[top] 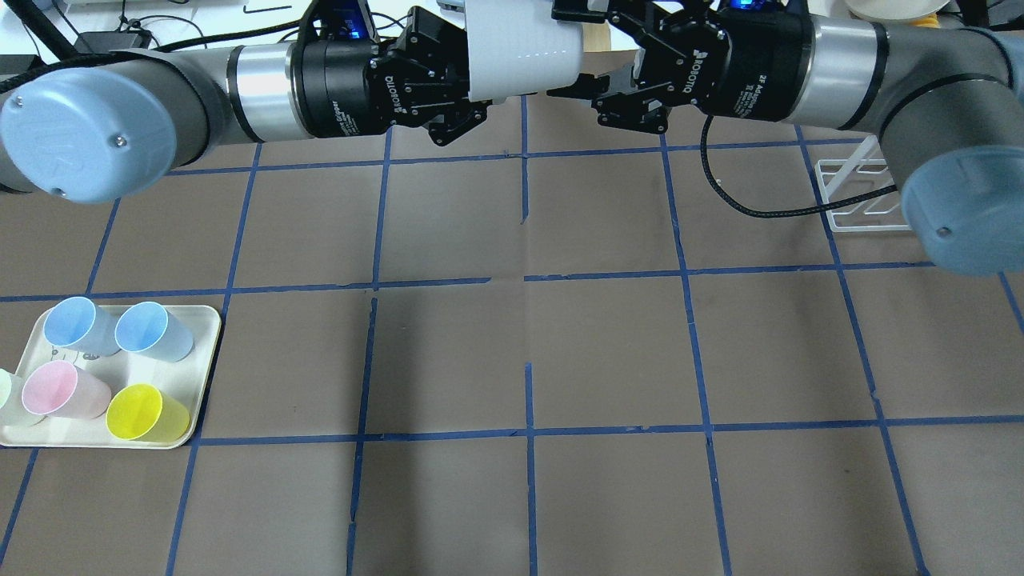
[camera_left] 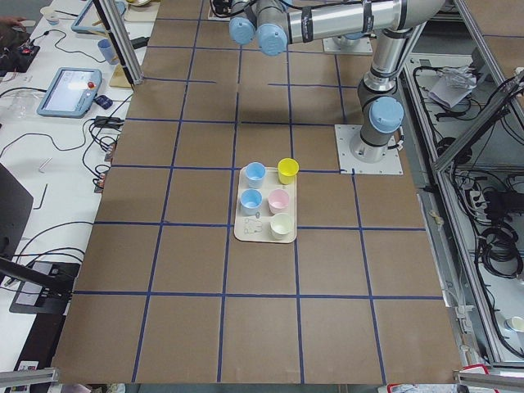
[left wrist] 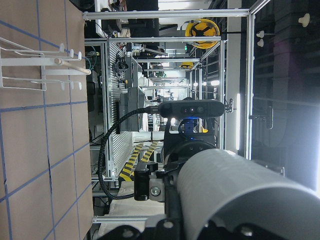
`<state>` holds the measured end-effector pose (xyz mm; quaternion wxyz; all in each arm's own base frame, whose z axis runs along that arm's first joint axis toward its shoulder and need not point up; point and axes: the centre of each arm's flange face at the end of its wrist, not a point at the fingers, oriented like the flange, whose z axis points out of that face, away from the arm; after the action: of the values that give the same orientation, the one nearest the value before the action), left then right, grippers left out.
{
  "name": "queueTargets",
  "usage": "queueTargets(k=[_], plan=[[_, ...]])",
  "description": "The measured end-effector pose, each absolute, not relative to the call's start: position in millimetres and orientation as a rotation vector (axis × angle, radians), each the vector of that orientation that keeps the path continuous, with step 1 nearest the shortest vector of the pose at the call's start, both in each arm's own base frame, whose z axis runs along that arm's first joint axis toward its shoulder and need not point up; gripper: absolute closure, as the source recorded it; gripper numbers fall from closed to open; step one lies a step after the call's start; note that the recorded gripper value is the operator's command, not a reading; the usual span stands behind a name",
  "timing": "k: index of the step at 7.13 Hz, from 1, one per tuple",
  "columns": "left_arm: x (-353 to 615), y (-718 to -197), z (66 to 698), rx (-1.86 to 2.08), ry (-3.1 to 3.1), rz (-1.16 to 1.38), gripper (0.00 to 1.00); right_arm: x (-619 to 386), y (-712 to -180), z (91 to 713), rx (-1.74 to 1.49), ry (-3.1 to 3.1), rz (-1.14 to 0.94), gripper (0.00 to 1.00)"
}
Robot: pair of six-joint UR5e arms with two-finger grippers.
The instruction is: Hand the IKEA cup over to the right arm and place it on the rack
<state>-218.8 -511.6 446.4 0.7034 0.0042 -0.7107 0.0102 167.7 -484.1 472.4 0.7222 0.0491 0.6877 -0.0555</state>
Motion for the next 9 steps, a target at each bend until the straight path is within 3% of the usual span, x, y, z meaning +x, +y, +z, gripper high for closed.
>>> queueTargets(k=[1,2,3,4,5,9], plan=[[-218.8,-511.8,446.5,0.009,-1.581,0.023,1.0,167.7,-484.2,472.1,0.109,1.519,-0.122,0.48],[-218.8,-512.0,446.0,0.01,-1.582,0.021,0.9,167.7,-484.3,472.2,0.107,1.519,-0.124,0.48],[-218.9,-512.3,446.3,0.011,-1.582,0.02,0.57,167.7,-484.4,472.7,0.105,1.519,-0.126,0.48],[-218.9,-512.9,447.0,0.01,-1.582,0.02,0.35,167.7,-484.5,473.2,0.103,1.519,-0.128,0.48],[-219.0,-513.3,447.3,0.009,-1.583,0.02,0.27,167.8,-484.5,474.2,0.101,1.518,-0.13,0.48],[-218.6,-514.0,450.3,0.004,-1.583,0.027,0.26,167.3,-485.0,473.1,0.101,1.521,-0.13,0.48]])
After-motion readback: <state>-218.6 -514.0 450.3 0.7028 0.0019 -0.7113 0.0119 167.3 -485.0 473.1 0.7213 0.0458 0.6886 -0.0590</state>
